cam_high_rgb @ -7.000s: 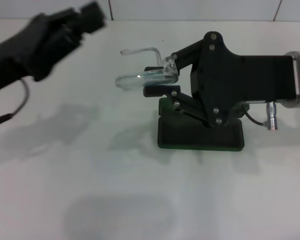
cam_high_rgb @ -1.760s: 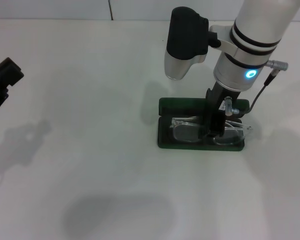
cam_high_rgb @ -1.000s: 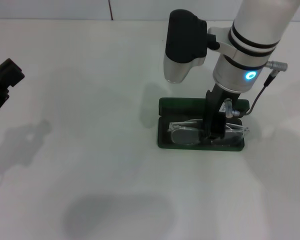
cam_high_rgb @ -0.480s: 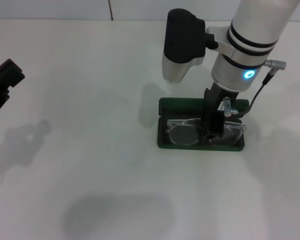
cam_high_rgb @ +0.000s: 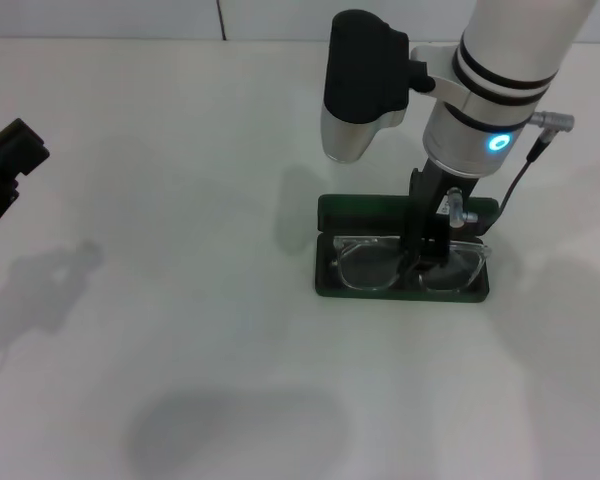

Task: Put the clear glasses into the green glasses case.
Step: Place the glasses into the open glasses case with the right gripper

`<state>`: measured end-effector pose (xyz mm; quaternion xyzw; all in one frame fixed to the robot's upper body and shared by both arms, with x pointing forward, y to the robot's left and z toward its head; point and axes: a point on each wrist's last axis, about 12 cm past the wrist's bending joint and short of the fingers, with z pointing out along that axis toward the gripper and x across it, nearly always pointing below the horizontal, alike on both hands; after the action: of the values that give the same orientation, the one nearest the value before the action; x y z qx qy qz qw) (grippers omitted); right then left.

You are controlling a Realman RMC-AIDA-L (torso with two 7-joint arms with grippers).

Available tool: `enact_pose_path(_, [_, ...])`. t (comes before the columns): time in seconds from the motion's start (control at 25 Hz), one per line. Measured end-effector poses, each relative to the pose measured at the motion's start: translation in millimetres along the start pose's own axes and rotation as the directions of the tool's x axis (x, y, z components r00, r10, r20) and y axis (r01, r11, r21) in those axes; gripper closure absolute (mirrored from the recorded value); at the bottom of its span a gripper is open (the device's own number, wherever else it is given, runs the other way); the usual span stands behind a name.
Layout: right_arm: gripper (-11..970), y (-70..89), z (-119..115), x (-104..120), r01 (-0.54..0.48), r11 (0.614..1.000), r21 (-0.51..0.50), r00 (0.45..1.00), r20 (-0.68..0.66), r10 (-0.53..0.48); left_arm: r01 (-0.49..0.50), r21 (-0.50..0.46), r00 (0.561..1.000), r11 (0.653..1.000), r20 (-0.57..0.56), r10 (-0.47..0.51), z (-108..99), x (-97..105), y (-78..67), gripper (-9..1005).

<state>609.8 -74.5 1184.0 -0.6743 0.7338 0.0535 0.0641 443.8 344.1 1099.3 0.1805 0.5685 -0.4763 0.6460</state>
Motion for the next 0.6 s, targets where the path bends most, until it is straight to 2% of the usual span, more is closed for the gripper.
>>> enact_pose_path(0.6, [736,8.7,-20,4,0.013,0.997,0.075,0.999,0.037,-0.016,0.000,0.010,1.000,1.000,0.005,0.000,0,0,-1.3,864])
